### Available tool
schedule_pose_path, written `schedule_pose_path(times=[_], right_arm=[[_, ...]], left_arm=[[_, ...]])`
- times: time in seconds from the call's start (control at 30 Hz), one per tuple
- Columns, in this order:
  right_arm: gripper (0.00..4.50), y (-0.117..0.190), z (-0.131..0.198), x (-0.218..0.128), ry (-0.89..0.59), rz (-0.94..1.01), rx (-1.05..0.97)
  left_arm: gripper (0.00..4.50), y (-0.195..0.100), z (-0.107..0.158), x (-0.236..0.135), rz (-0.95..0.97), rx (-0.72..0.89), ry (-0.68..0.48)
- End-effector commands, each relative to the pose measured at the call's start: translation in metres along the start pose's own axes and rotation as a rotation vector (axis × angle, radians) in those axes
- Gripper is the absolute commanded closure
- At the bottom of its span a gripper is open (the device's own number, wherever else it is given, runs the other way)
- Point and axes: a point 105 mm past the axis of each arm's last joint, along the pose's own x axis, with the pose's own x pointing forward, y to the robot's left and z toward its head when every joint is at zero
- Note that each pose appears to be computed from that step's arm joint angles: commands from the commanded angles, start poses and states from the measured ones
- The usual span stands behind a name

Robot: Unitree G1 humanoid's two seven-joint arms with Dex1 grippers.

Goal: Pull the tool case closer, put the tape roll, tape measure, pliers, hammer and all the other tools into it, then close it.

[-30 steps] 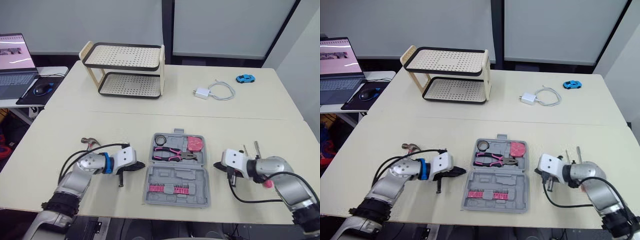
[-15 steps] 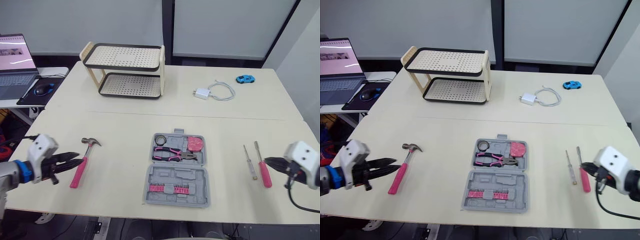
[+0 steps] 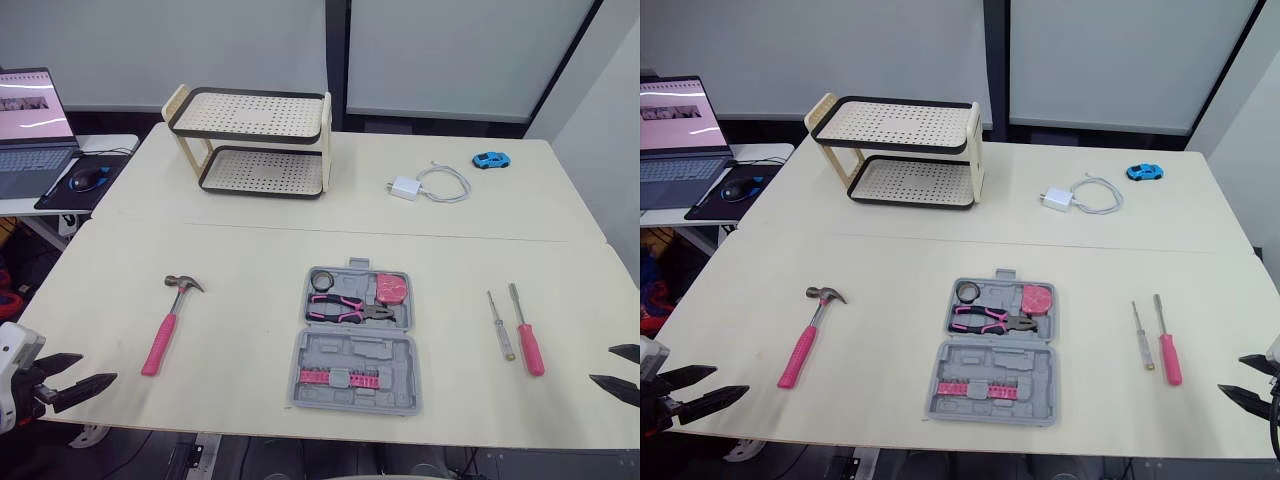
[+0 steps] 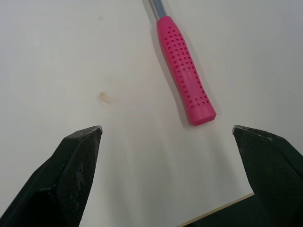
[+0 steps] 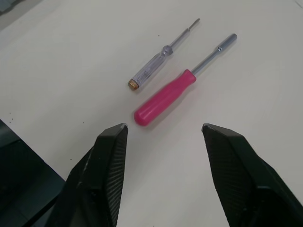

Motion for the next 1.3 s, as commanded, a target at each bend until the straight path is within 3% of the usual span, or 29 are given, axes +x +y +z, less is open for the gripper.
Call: schedule_pose_path(times=[0.03,0.13,0.53,0.7,0.97,1.3], right_arm=[[0.78,-0.005,0.002,-0.006,-0.012,-0.028,-0.015],[0.02,-0.007,0.001,-0.006,-0.007,-0.031,-0.014],[0.02,-0.008,-0.005,-0.003,0.009,-0.028,-0.024],[0.02,-0.007,-0.01,-0.003,0.031,-0.005,-0.064],[0.02,-0.008,-0.001,0.001,0.001,0.01,-0.093],[0.02,0.02,0.049,0.031,-0.136,0.032,-0.087]], left_arm=[[0.0,0.001,0.004,-0.003,0.021,-0.021,-0.041],[0.0,-0.001,0.003,-0.002,0.018,-0.023,-0.041],[0.0,-0.006,0.001,-0.005,0.025,-0.004,-0.032],[0.0,-0.018,0.009,-0.005,-0.028,0.073,-0.039],[0.0,-0.056,0.053,0.015,-0.206,0.29,-0.116],[0.0,-0.142,0.112,0.043,-0.553,0.521,-0.296]])
